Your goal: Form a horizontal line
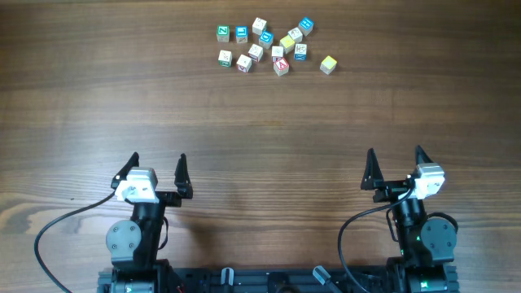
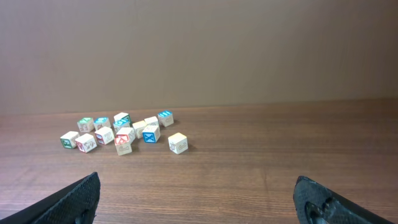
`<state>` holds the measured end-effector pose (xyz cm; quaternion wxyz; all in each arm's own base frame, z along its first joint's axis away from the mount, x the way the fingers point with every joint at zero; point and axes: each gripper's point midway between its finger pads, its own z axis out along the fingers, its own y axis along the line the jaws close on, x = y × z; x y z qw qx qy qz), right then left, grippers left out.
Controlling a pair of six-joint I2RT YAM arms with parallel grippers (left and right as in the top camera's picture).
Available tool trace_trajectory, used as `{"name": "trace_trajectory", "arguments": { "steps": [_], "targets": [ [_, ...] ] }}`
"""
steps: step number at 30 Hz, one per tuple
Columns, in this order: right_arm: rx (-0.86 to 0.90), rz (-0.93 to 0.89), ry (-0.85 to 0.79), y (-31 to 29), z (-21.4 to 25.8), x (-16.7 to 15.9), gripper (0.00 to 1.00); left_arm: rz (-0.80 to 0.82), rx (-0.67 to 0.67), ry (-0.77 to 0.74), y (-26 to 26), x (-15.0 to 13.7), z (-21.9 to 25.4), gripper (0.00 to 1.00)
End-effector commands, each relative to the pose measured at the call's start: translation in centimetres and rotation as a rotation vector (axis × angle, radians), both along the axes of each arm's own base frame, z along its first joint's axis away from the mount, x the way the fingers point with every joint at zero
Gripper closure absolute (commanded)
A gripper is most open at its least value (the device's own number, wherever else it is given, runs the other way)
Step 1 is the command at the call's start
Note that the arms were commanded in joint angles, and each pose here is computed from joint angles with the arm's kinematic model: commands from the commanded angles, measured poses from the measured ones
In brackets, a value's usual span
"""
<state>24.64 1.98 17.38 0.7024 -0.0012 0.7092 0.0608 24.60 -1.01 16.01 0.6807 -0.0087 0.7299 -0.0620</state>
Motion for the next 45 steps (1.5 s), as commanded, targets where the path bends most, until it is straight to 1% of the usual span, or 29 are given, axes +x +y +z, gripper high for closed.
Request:
{"name": "trace_trajectory", "arguments": {
  "steps": [1,28,31,33,36,40,42,45],
  "targets": [
    [-0.006,0.014,-0.007,0.2,0.1,0.0,0.00,0.004,0.019,0.002,0.1,0.0,-0.2,0.00],
    [-0.005,0.014,-0.006,0.2,0.1,0.0,0.00,0.004,0.020,0.002,0.1,0.0,-0.2,0.00],
    [-0.005,0.014,-0.007,0.2,0.1,0.0,0.00,0.004,0.021,-0.020,0.1,0.0,0.3,0.00],
    [-0.006,0.014,-0.007,0.2,0.1,0.0,0.00,0.004,0.020,0.003,0.1,0.0,-0.2,0.00],
    [-0.006,0.014,-0.007,0.2,0.1,0.0,0.00,0.011,0.020,0.000,0.2,0.0,-0.2,0.00],
    [-0.005,0.014,-0.007,0.2,0.1,0.0,0.00,-0.113,0.013,-0.027,-1.9,-0.3,0.6,0.00],
    [-0.005,0.014,-0.007,0.2,0.1,0.0,0.00,-0.119,-0.027,-0.032,-2.1,-0.4,1.3,0.00],
    [-0.006,0.014,-0.007,0.2,0.1,0.0,0.00,-0.124,-0.119,-0.047,-2.2,-1.1,4.4,0.00]
  ]
}}
